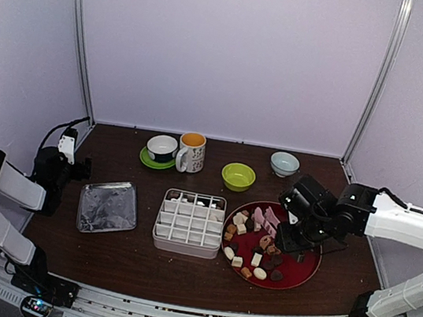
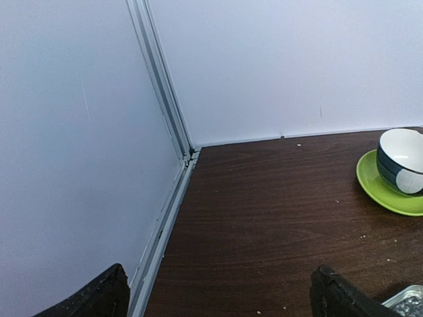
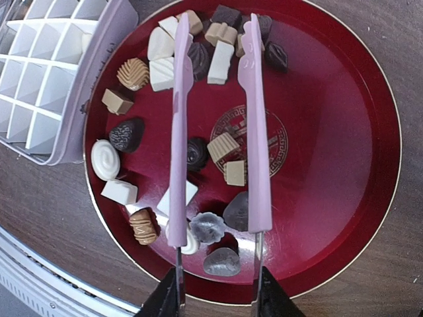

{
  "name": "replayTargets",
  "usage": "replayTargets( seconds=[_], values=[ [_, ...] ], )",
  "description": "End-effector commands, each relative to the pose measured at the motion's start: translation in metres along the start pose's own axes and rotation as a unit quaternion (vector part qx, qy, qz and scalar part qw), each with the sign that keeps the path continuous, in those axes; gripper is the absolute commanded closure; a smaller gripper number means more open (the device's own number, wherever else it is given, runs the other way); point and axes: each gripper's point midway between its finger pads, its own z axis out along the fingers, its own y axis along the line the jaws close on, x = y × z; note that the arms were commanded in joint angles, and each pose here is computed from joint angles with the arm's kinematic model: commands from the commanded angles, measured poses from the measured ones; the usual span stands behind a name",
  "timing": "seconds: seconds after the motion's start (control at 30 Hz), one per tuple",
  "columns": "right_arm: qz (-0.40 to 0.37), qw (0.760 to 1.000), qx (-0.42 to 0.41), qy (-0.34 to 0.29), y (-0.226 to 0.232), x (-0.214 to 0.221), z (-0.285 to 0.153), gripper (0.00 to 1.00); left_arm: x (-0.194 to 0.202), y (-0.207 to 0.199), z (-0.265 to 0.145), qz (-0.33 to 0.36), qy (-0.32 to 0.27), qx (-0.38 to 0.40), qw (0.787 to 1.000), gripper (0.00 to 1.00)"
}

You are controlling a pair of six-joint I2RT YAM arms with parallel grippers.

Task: Pack the chocolate
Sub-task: Place the fake chocolate in the empty pocket of the box, then pick up the fake chocolate from the plate.

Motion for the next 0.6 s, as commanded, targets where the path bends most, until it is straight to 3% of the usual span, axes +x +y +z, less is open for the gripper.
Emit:
replayTargets(
  seconds=[0.0,0.57],
  values=[
    [0.041,0.999,-0.002,-0.026,-0.002,-0.003,0.003,0.66,-0.018,0.005,0.001,-0.001,-0.033,-0.006,0.999,0.02],
    [0.097,0.994,-0.015,-0.056,0.000,-0.003,0.022,0.66,-0.018,0.004,0.001,0.000,-0.033,-0.005,0.999,0.02]
  ],
)
